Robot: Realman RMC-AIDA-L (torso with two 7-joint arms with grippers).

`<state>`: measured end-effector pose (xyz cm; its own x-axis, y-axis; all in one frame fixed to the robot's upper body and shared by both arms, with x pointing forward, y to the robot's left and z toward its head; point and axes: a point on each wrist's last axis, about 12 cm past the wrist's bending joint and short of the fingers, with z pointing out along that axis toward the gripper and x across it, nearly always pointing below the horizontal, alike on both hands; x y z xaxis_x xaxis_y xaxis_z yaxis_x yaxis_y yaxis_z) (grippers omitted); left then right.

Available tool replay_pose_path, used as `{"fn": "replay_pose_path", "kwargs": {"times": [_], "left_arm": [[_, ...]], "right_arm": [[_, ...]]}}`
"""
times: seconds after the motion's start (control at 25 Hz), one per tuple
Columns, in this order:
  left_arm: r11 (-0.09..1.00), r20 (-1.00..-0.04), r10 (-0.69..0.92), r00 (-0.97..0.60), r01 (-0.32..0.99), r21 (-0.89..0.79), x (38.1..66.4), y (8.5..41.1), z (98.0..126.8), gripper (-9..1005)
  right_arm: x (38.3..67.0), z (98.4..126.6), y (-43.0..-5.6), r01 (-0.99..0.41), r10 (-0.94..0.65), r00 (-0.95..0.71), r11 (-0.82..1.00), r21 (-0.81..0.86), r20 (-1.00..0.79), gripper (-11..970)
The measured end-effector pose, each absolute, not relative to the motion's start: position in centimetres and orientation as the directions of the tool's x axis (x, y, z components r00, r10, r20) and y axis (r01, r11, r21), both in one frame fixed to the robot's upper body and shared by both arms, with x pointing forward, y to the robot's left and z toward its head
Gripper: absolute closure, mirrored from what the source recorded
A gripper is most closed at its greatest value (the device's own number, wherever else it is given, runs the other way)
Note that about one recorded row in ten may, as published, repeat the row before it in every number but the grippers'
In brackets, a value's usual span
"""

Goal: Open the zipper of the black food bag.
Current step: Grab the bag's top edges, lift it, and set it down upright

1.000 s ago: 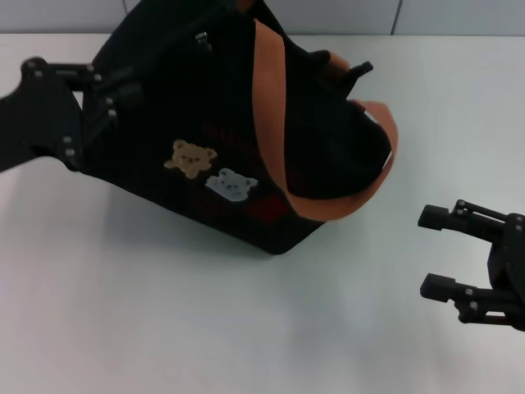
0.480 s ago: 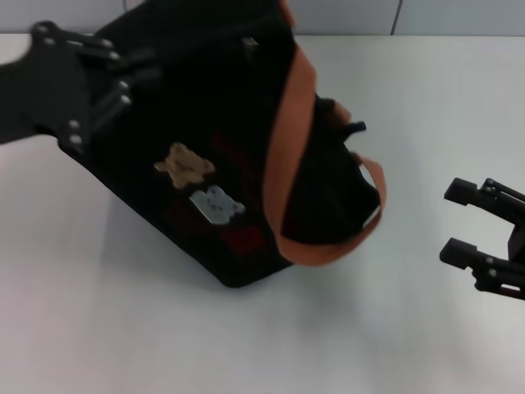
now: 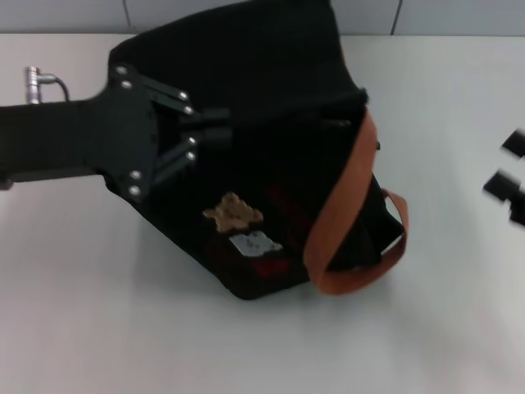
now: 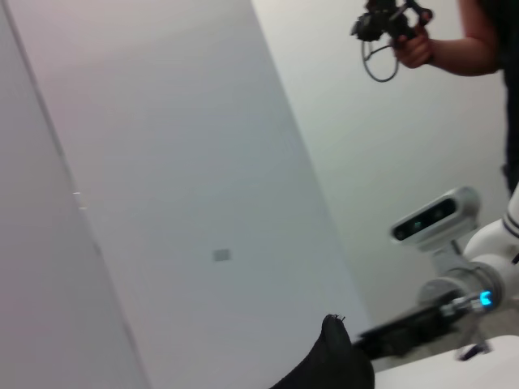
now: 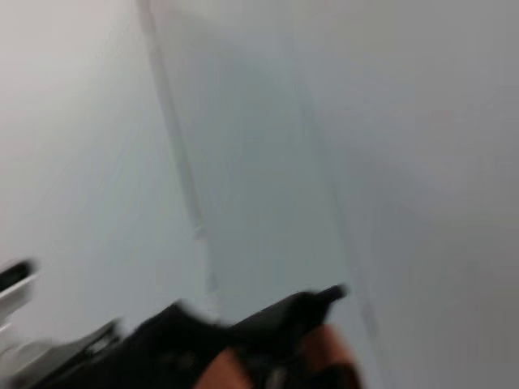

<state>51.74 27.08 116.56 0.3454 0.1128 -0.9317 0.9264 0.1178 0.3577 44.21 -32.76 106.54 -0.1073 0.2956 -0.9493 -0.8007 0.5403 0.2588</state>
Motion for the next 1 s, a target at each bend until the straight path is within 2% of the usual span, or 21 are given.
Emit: {"fn": "replay_pose_path", "kwargs": {"times": [0.28,0.56,1.0], "left_arm": [[0.036,-0.931,0.111,0.349,0.934,0.355,52.0,24.5,116.1,917],[0.027,-0.931,0.126,0.341,0.937,0.347,52.2,23.6,115.6,917],[0.040,-0.934,0.133,0.332,0.940,0.340,52.2,23.7,115.4,916]], "right_arm": [[45.7,105.3,-29.8,-0.770,0.364,-0.094,0.564,0.299,-0.927,120],[46.4,105.3,-28.1,-0.785,0.386,-0.094,0.538,0.307,-0.918,119],[46.2,104.9,-27.4,-0.795,0.378,-0.135,0.510,0.328,-0.916,125]]}}
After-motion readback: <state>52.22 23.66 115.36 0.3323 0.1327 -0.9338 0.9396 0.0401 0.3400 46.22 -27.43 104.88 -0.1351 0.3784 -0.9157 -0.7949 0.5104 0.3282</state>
